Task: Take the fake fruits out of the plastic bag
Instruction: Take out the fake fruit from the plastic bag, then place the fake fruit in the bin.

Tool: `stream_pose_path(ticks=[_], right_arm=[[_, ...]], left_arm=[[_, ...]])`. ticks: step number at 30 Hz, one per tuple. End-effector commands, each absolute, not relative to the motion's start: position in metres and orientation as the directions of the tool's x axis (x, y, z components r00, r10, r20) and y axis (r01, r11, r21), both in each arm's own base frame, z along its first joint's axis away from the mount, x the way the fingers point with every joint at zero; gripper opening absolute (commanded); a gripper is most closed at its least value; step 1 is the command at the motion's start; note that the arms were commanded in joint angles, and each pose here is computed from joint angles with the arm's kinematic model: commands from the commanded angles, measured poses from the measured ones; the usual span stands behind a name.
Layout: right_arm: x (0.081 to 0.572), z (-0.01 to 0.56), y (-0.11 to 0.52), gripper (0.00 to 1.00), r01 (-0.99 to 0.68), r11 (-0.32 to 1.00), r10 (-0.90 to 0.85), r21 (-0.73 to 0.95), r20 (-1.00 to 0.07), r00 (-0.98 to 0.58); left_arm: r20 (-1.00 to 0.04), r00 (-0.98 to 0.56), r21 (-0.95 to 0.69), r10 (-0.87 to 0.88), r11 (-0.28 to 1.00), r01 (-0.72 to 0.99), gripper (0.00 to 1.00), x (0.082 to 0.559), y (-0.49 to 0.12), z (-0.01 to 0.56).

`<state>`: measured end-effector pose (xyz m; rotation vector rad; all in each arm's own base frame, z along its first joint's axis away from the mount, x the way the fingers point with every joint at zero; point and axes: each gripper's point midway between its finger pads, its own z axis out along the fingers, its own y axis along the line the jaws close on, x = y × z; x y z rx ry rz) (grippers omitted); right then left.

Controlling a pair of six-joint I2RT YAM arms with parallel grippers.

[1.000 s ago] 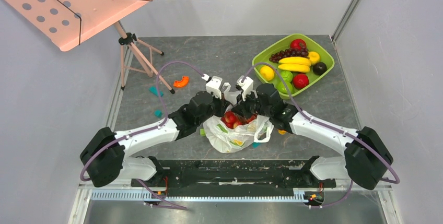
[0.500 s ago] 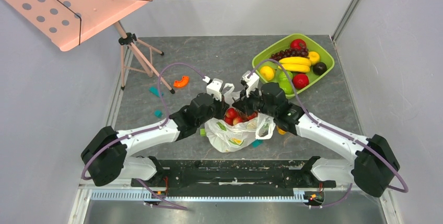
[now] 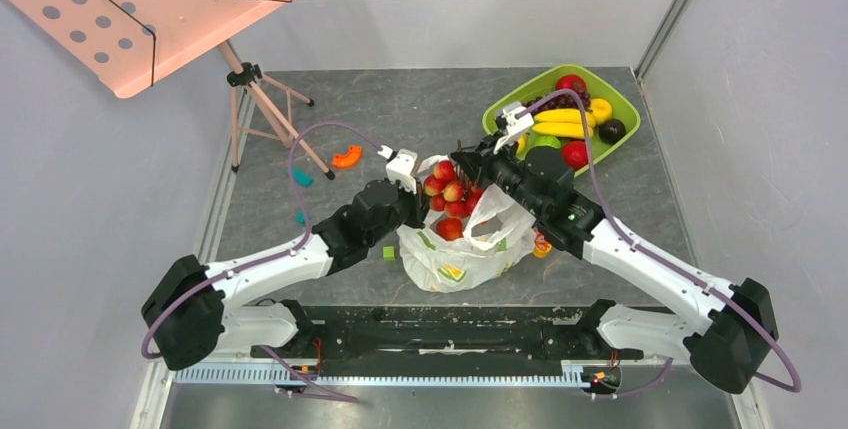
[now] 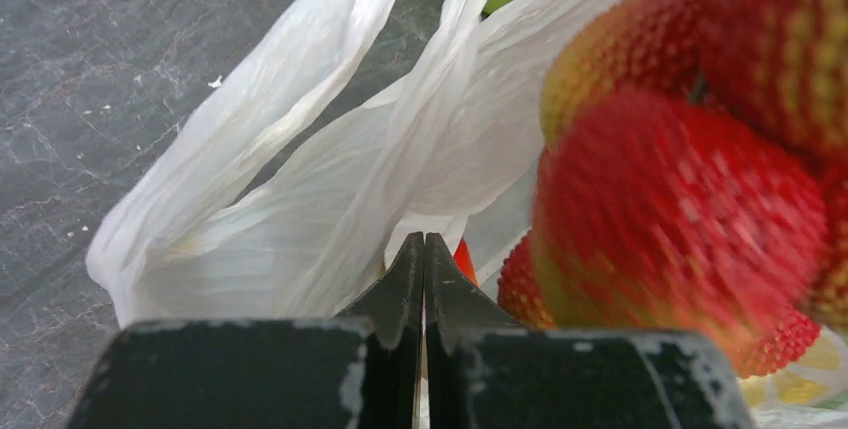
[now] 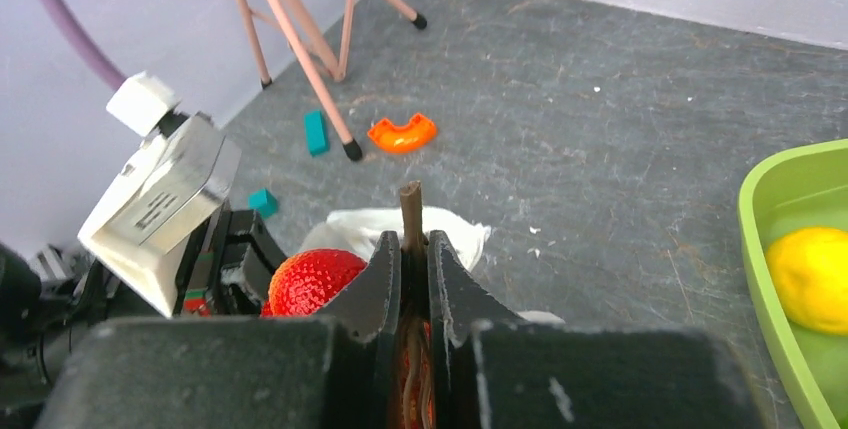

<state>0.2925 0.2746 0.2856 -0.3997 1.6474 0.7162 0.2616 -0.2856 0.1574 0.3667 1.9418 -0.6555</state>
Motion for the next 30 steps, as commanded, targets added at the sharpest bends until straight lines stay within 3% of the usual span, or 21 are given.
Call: stream_pose_path(ticks=[1,10,17,30], right_arm=[[0.306,0.354,0.273,0.00,-0.588,0.734,0.346,0.340,-0.932,-0.106],[0.311,0.408,0.288,0.00,-0.631,0.659,0.464,0.410,-0.881,-0.088],[0.347,0.438,0.271,0.00,-0.562,0.726,0.451,0.396,-0.891,-0.045],[0.440,0.425,0.146,0.00,-0.222,0.923,0.334,0.316,-0.941,0.049]], left_arm=[[-0.915,-0.400,-0.282,-0.063,0.808,0.518,0.02,0.263,-0.281,0.179],[-0.915,-0.398,-0.281,-0.066,0.813,0.510,0.02,0.261,-0.276,0.179],[-0.909,-0.411,-0.293,-0.069,0.807,0.513,0.02,0.258,-0.276,0.173],[-0.908,-0.414,-0.305,-0.067,0.783,0.543,0.02,0.252,-0.279,0.180]])
